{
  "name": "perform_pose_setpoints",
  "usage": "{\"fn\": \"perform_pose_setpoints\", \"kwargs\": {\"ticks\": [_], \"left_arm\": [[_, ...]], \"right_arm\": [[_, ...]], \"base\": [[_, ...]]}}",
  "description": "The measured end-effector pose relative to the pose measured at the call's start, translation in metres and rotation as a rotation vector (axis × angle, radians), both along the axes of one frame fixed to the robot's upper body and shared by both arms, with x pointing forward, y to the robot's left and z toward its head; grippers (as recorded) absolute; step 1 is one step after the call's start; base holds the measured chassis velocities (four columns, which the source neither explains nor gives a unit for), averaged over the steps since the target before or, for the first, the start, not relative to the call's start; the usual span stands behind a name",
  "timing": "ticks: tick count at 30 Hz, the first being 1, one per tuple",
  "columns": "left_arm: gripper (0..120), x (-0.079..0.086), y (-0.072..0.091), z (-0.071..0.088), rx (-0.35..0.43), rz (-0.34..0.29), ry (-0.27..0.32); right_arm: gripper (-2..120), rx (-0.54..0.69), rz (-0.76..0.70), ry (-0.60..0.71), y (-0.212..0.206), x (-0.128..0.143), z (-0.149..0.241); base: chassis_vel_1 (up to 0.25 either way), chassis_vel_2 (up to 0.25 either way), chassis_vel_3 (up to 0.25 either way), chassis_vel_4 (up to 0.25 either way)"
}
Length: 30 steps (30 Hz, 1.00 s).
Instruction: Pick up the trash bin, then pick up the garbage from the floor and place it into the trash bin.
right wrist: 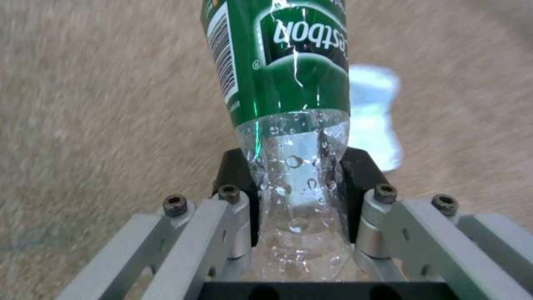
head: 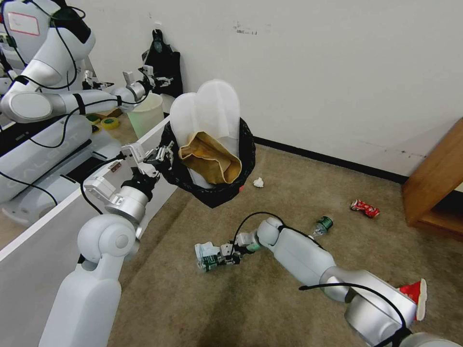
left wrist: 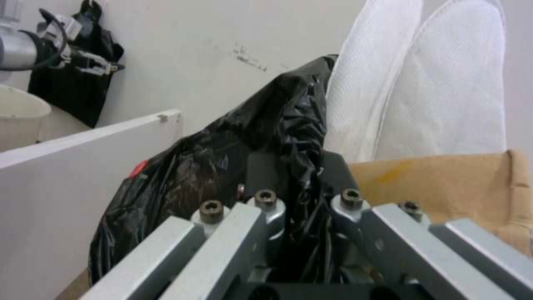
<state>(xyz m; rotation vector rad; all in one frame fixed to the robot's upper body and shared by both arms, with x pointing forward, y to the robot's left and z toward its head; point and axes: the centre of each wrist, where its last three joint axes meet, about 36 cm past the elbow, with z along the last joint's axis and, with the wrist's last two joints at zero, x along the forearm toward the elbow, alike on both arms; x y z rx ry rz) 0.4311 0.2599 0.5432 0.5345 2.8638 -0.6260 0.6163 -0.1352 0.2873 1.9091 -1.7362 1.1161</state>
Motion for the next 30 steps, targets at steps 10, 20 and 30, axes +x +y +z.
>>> {"fn": "perform_pose_setpoints", "kwargs": {"ticks": [10,20,30], "left_arm": [[3,0.006,0.0,0.002,0.003,0.002,0.008],[3,0.008,0.003,0.004,0.008,0.004,0.012],[3,0.009,0.005,0.007,0.019,-0.002,0.013]], "right_arm": [[23,0.144,-0.074,-0.077,-0.041,0.016,0.044],[23,0.24,-0.206,-0.127,-0.091,0.021,0.058],[23,0.404,-0.409,-0.249,-0.172,0.009,0.107]], "base": [[0.0,0.0,0.0,0.0],[0.0,0.0,0.0,0.0],[0.0,0.0,0.0,0.0]]}}
